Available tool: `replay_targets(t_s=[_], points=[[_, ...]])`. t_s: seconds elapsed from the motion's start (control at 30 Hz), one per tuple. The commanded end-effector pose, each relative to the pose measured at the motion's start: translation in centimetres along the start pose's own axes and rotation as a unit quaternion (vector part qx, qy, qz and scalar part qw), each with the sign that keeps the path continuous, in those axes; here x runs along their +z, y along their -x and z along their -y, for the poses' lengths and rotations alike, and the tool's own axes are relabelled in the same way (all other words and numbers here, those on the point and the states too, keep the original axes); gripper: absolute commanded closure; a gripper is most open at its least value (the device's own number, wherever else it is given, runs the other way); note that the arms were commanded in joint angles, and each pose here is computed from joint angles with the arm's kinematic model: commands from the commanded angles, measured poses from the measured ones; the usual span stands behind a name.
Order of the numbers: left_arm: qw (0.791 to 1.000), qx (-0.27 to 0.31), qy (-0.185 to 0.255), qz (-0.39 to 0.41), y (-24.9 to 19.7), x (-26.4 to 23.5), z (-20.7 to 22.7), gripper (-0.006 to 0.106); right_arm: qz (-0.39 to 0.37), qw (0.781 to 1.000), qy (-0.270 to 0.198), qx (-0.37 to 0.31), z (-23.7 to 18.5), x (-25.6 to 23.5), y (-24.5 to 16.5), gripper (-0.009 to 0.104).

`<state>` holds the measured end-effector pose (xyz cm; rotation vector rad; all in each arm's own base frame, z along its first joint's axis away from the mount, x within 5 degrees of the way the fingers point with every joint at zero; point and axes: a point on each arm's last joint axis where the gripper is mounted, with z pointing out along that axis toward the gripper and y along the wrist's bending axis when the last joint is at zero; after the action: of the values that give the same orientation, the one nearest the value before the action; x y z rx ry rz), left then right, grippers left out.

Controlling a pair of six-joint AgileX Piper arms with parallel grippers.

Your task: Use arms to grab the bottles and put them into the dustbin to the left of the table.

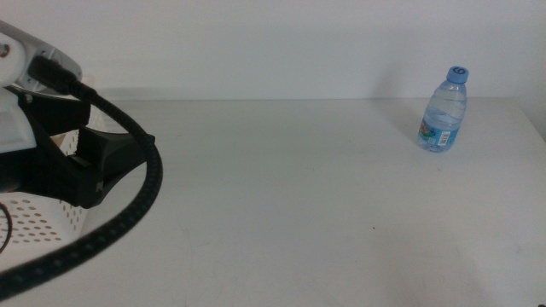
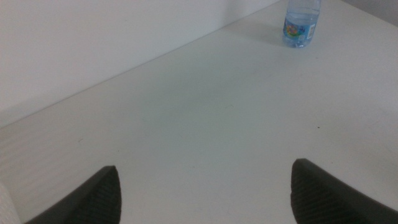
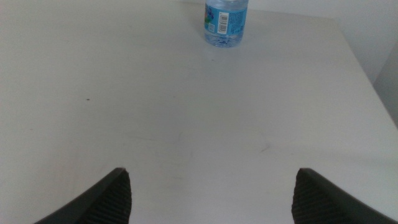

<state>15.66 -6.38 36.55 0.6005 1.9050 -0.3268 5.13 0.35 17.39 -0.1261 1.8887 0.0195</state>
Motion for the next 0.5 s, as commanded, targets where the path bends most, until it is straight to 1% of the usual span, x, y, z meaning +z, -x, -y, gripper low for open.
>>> replay_targets(t_s=[0.0,0.1,0.2,0.47], points=[[0.999,-0.009,0.012,0.044,1.4,-0.7,-0.1,0.010,0.066,0.998,0.000,0.006,0.0,-0.7,1.9,0.028],[0.999,-0.009,0.012,0.044,1.4,-0.6,-0.1,0.010,0.076,0.997,0.004,0.018,0.0,-1.3,3.4,0.028],[0.999,-0.009,0.012,0.044,1.4,-0.6,-0.1,0.010,0.086,0.996,0.004,0.018,0.2,-1.9,6.0,0.028],[0.999,-0.009,0.012,0.044,1.4,-0.6,-0.1,0.010,0.056,0.998,-0.006,-0.008,0.7,-0.8,12.5,0.028]])
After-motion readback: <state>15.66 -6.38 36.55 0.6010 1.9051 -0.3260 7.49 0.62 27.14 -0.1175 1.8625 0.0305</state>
